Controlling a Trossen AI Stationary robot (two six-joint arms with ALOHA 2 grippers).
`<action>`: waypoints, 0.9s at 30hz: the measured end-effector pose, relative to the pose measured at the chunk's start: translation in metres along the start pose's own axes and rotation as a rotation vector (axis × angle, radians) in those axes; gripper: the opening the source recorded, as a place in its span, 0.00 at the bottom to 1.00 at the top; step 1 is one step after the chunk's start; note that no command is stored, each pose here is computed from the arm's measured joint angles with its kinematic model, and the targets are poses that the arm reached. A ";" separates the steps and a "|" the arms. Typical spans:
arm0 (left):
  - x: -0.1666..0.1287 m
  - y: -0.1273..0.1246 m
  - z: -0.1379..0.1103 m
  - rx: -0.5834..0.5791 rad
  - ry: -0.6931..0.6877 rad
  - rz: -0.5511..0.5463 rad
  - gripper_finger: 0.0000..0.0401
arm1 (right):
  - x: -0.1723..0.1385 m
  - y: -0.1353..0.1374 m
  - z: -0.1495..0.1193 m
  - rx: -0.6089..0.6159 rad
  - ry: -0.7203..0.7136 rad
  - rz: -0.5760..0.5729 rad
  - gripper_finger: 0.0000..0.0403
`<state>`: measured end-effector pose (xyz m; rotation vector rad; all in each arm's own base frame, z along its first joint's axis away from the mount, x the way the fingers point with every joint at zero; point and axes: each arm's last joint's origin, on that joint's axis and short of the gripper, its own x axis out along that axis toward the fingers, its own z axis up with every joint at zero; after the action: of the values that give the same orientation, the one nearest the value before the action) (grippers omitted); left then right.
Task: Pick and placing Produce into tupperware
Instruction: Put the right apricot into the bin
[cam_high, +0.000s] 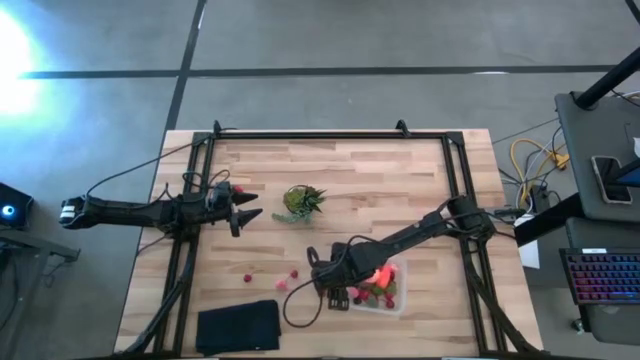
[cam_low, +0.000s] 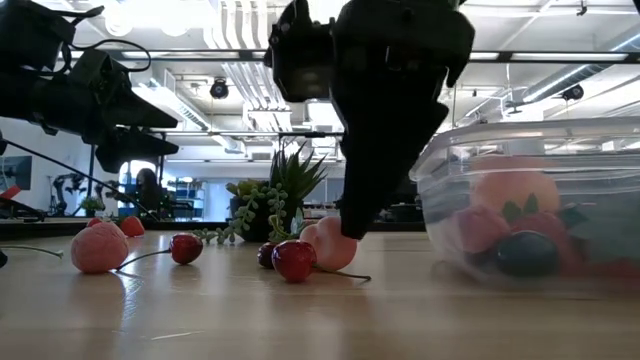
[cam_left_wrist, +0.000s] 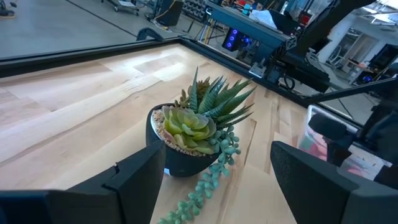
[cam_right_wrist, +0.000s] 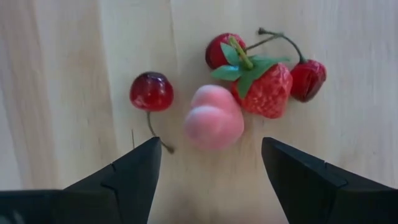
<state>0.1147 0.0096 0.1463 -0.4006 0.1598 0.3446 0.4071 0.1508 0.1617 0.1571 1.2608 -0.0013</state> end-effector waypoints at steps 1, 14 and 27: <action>0.000 0.000 0.000 0.000 0.000 0.000 0.69 | 0.001 -0.001 0.000 0.007 -0.001 0.000 0.67; 0.000 0.000 0.000 0.000 0.000 0.000 0.69 | 0.002 -0.007 0.006 0.026 -0.030 0.015 0.64; 0.000 0.000 0.000 0.000 0.000 -0.001 0.69 | 0.019 -0.005 0.010 0.104 -0.013 0.035 0.58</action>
<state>0.1146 0.0096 0.1463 -0.4011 0.1594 0.3436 0.4221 0.1458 0.1465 0.2685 1.2457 -0.0374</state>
